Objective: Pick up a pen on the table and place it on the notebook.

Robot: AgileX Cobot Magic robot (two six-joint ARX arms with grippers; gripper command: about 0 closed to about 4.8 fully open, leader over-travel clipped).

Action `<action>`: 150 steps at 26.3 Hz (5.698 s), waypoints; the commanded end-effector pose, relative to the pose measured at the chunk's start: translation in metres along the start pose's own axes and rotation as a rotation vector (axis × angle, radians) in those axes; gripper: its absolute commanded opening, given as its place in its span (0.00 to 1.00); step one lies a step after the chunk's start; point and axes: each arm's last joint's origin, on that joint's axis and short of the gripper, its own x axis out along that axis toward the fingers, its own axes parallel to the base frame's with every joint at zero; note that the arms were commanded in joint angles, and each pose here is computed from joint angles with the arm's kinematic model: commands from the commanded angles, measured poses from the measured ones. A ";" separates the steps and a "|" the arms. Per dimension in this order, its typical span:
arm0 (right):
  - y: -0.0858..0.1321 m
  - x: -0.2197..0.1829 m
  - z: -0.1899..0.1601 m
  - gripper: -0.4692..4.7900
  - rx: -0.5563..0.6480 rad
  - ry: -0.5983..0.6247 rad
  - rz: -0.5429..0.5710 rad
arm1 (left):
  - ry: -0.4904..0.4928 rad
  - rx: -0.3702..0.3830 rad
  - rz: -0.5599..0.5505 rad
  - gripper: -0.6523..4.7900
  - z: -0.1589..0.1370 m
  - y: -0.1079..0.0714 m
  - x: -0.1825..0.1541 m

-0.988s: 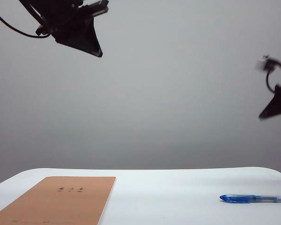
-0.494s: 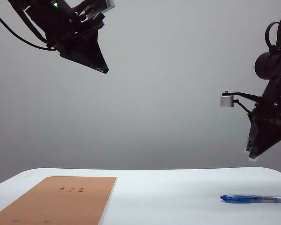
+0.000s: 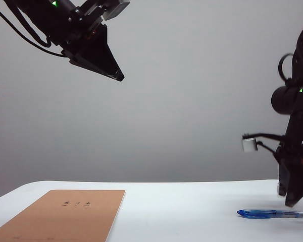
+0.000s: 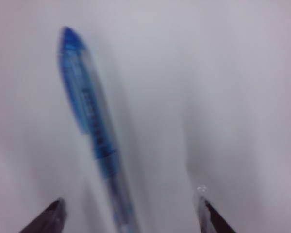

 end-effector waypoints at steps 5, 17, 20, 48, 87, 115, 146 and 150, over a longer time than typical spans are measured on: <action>-0.002 0.014 -0.003 0.77 -0.001 0.000 0.023 | -0.006 0.006 -0.003 0.11 0.002 0.000 -0.002; -0.001 0.037 -0.009 0.18 0.025 0.006 0.099 | -0.002 0.004 -0.005 0.11 0.001 0.000 -0.001; 0.000 0.039 -0.010 0.08 0.033 0.013 0.111 | -0.001 0.003 -0.004 0.11 0.001 0.000 -0.001; 0.071 -0.026 0.250 0.09 0.032 -0.503 0.044 | 0.164 -0.195 0.611 0.11 -0.014 -0.023 -0.142; 0.111 0.115 0.318 0.88 0.112 -0.254 0.236 | 0.287 -0.219 0.505 0.11 -0.028 -0.035 -0.148; 0.113 -0.333 0.190 0.07 0.247 -0.807 -0.399 | -0.285 -0.259 0.938 0.11 -0.065 -0.101 -0.224; 0.330 -0.224 -0.083 0.07 0.570 -1.189 -1.070 | -0.641 -0.325 0.885 0.11 -0.138 -0.123 -0.190; 0.324 -0.210 -0.078 0.08 0.521 -1.177 -1.001 | -0.667 -0.369 0.877 0.11 -0.147 -0.115 -0.171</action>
